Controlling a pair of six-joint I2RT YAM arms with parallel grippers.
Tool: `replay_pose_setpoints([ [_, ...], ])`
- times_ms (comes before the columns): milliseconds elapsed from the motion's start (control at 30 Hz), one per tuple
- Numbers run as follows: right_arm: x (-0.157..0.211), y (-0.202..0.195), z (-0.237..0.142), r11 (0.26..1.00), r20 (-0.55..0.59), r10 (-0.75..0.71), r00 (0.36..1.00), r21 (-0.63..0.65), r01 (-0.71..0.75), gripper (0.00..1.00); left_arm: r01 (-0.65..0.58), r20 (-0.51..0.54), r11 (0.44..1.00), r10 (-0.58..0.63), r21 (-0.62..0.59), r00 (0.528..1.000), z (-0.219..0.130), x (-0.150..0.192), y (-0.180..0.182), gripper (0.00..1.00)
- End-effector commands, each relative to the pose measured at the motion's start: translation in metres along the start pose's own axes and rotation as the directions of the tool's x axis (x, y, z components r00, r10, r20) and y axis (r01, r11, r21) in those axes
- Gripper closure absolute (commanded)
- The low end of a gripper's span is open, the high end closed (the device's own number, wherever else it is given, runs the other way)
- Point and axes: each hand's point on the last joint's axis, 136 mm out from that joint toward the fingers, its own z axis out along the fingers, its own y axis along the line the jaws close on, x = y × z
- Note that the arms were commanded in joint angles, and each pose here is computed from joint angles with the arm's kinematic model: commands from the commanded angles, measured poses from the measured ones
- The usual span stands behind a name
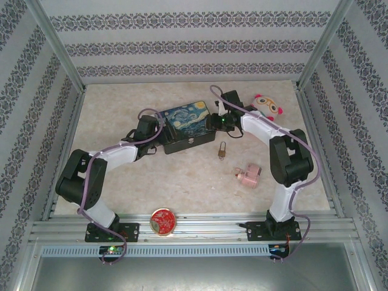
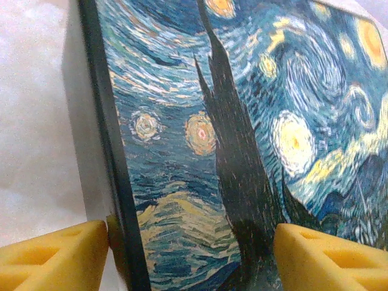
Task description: Unlock a padlock with a key
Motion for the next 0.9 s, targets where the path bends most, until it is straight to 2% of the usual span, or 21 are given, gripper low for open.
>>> replay_pose_setpoints([
  [0,0.019,0.024,-0.010,1.000,0.008,0.008,1.000,-0.024,-0.007,0.57,-0.047,0.014,0.992,0.045,0.115,0.999,0.002,-0.013,-0.031,0.27],
  [233,0.037,0.026,-0.022,1.000,0.035,0.019,0.999,-0.001,-0.019,0.52,-0.052,0.019,0.990,0.050,0.134,0.999,-0.001,-0.017,-0.036,0.22],
  [400,0.032,0.024,-0.034,1.000,0.066,-0.007,0.998,0.027,0.005,0.48,-0.044,0.054,0.992,0.037,0.118,0.998,-0.021,-0.024,-0.029,0.09],
  [500,0.027,0.025,-0.051,0.999,0.107,-0.029,0.994,0.036,0.025,0.46,-0.054,0.122,0.995,0.044,0.083,0.992,-0.051,-0.039,-0.020,0.00],
  [667,0.026,0.017,-0.088,0.997,0.194,-0.057,0.979,0.069,0.045,0.41,-0.088,0.275,0.995,0.099,-0.050,0.956,-0.114,-0.063,0.010,0.01],
  [867,0.029,-0.011,-0.141,0.992,0.328,-0.047,0.943,0.124,0.006,0.30,-0.102,0.464,0.956,0.225,-0.274,0.857,-0.196,-0.076,0.050,0.01],
])
